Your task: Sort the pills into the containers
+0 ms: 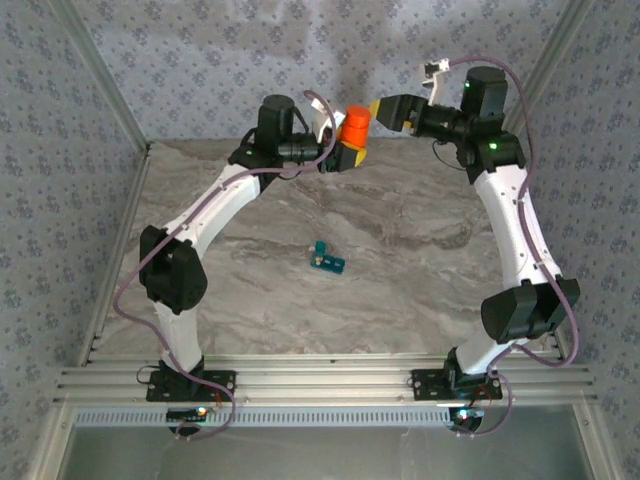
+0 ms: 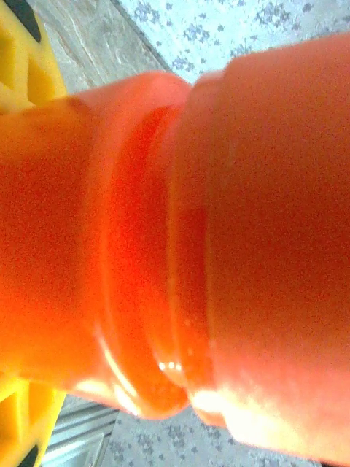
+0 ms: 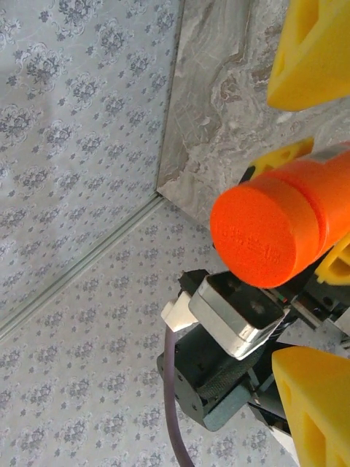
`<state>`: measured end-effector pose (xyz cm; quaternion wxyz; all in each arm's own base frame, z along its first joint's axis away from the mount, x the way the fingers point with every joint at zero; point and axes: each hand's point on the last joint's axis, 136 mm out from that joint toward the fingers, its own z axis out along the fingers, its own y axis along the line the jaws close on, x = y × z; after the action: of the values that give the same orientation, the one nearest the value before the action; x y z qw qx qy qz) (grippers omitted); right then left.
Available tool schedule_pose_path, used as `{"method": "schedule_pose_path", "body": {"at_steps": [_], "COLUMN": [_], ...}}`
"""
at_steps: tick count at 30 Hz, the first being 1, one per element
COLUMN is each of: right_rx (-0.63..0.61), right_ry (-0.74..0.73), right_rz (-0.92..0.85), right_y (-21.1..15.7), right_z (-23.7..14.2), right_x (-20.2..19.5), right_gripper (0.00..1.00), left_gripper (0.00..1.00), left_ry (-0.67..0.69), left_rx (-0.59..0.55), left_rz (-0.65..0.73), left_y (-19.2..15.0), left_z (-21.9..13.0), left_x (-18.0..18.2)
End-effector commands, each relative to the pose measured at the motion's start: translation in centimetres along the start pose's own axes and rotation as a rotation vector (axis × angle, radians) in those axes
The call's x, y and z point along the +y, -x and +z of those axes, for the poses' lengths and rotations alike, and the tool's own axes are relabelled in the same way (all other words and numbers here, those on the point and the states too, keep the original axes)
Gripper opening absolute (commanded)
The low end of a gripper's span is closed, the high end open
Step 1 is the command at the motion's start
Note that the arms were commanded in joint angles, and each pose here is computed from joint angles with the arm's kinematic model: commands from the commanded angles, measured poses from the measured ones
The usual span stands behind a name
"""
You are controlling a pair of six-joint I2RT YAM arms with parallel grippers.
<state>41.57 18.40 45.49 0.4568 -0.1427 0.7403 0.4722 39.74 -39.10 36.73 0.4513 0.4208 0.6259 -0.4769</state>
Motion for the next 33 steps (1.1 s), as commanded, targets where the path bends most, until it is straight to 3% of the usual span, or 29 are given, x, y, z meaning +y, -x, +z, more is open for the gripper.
{"method": "schedule_pose_path", "body": {"at_steps": [1,12,21,24,31,33], "right_rx": [0.011,0.09,0.131,0.137,0.149,0.151], "right_ry": [0.082,0.152,0.184,0.185,0.177,0.165], "right_rz": [-0.048,-0.032,-0.036,-0.033,-0.018,-0.012], "right_y": [1.0,0.4,-1.0,-1.4,-2.2,-2.5], "right_z": [-0.5,2.1,3.0,3.1,3.1,3.1], "right_x": [1.4,2.3,3.6,3.6,3.4,3.3], "right_gripper": [0.86,0.91,0.83,0.76,0.41,0.38], "left_gripper": [0.0,0.0,0.0,0.0,0.0,0.0], "left_ry": [-0.121,-0.199,-0.2,-0.202,-0.197,-0.189], "left_rx": [-0.021,0.011,0.017,0.017,0.016,0.014], "left_rz": [0.024,-0.007,-0.011,-0.01,-0.006,-0.001], "left_y": [2.2,2.0,2.0,2.1,2.4,2.5], "left_z": [-0.6,-0.3,-0.3,-0.3,-0.3,-0.2], "left_x": [-2.5,-3.4,-3.5,-3.7,-3.9,-3.9]}}
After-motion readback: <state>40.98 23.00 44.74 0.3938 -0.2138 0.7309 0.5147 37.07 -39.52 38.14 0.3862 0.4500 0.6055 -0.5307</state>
